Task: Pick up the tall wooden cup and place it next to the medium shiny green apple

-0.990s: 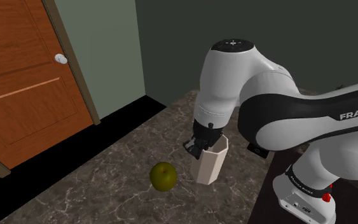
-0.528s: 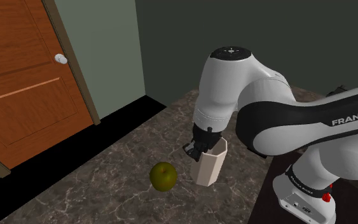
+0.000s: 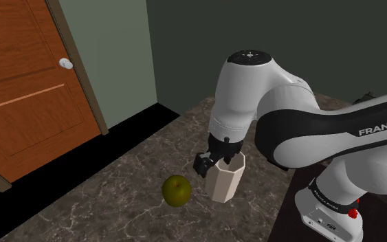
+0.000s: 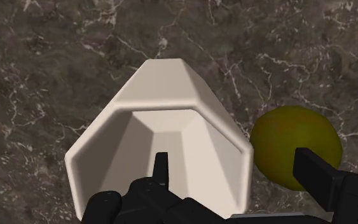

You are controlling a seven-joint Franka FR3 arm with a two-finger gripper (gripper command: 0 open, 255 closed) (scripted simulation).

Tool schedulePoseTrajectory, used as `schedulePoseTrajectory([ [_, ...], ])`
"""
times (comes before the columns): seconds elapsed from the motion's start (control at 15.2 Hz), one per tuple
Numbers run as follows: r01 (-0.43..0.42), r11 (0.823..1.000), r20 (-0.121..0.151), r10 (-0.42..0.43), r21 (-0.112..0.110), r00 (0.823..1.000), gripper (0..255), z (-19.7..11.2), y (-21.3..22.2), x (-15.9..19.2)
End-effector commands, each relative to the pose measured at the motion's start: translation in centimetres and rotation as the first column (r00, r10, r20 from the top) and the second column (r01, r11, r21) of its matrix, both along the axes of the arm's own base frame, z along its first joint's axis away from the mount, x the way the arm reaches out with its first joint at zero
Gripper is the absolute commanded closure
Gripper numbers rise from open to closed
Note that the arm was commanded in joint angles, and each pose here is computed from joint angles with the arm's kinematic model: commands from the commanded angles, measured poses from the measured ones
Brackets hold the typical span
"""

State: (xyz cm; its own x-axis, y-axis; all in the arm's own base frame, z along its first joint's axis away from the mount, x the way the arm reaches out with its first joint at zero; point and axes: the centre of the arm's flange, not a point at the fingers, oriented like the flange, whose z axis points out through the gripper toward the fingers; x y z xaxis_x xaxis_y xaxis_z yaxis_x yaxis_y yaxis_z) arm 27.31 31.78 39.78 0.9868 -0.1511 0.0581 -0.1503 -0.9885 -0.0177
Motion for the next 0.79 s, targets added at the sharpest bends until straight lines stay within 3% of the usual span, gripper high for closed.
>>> schedulePoseTrajectory([
  [0.0, 0.0, 1.0, 0.0, 0.0, 0.0, 1.0, 0, 1.3, 0.0, -0.1],
  [0.2, 0.0, 1.0, 0.0, 0.0, 0.0, 1.0, 0, 5.0, 0.0, -0.3],
  [0.73, 0.0, 1.0, 0.0, 0.0, 0.0, 1.0, 0, 5.0, 0.0, -0.3],
])
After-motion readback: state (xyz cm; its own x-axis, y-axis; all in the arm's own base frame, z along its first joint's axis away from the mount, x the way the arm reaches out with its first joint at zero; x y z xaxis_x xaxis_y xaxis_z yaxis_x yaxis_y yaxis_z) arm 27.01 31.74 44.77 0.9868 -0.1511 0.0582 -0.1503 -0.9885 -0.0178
